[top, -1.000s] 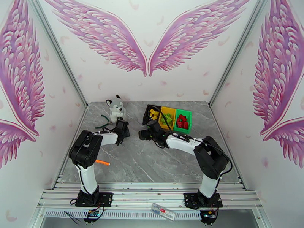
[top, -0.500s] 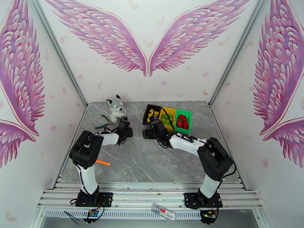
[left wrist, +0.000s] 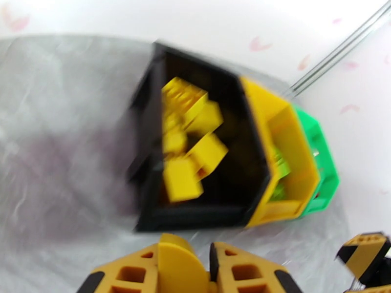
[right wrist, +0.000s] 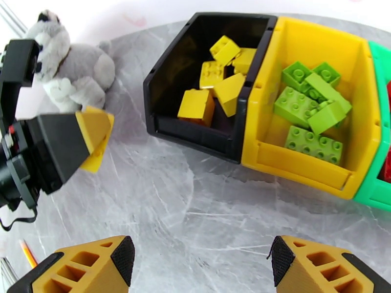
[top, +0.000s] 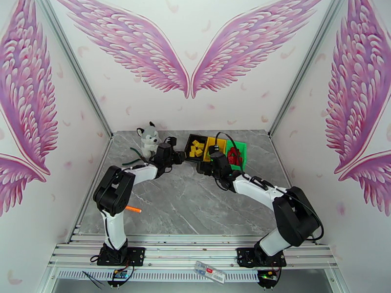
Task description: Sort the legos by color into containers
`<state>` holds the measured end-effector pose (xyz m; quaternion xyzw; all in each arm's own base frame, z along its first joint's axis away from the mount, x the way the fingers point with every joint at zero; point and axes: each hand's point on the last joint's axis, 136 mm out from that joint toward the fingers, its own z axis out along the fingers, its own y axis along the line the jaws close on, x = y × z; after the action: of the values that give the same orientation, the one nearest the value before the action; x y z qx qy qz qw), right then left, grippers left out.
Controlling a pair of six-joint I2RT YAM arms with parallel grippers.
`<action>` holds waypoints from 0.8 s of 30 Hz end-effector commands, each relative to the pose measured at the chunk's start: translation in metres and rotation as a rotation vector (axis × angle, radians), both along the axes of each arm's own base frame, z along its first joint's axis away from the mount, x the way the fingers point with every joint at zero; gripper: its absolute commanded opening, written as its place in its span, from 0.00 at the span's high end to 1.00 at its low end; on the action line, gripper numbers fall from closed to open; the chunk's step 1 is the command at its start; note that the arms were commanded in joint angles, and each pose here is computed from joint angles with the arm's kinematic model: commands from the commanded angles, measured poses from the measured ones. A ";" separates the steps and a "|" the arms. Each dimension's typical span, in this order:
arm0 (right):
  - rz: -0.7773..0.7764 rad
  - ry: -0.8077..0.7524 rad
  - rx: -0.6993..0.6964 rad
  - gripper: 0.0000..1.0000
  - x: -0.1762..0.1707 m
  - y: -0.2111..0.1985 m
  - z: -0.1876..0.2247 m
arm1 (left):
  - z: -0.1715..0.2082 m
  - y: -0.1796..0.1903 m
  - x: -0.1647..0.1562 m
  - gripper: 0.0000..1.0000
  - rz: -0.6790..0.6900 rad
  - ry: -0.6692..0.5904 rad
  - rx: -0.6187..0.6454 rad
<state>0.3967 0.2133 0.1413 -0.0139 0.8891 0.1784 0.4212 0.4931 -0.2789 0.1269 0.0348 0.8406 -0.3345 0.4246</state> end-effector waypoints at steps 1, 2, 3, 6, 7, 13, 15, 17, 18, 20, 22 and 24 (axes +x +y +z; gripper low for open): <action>-0.044 -0.028 0.019 0.20 -0.002 -0.012 0.008 | 0.017 -0.027 0.017 0.77 -0.048 -0.038 -0.052; -0.048 -0.033 0.021 0.20 -0.004 -0.014 0.010 | 0.019 -0.032 0.023 0.77 -0.052 -0.044 -0.058; -0.053 -0.033 0.019 0.20 -0.005 -0.016 0.010 | 0.020 -0.038 0.028 0.76 -0.057 -0.049 -0.061; -0.063 -0.035 0.014 0.20 -0.007 -0.021 0.010 | 0.025 -0.051 0.043 0.74 -0.066 -0.068 -0.065; -0.065 -0.033 0.014 0.20 -0.008 -0.022 0.010 | 0.023 -0.054 0.046 0.71 -0.064 -0.070 -0.056; -0.077 -0.028 0.006 0.20 -0.011 -0.029 0.007 | 0.037 -0.056 0.058 0.42 -0.026 -0.117 -0.027; -0.080 -0.027 0.003 0.19 -0.011 -0.030 0.006 | 0.044 -0.054 0.054 0.36 -0.019 -0.138 -0.013; -0.081 -0.026 0.003 0.18 -0.011 -0.030 0.006 | 0.052 -0.052 0.046 0.31 -0.020 -0.164 0.002; -0.081 -0.029 0.005 0.17 -0.011 -0.030 0.006 | 0.057 -0.050 0.039 0.28 -0.020 -0.183 0.015; -0.082 -0.031 0.001 0.15 -0.011 -0.031 0.006 | 0.067 -0.047 0.024 0.24 -0.016 -0.222 0.046; -0.091 -0.037 -0.005 0.12 -0.011 -0.033 0.006 | 0.074 -0.040 0.005 0.19 -0.003 -0.262 0.086; -0.098 -0.043 -0.011 0.11 -0.012 -0.036 0.007 | 0.076 -0.029 -0.017 0.01 0.012 -0.295 0.128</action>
<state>0.3851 0.1874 0.1404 0.0086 0.8879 0.1593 0.4314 0.4970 -0.3161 0.1518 0.0849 0.8233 -0.2937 0.4782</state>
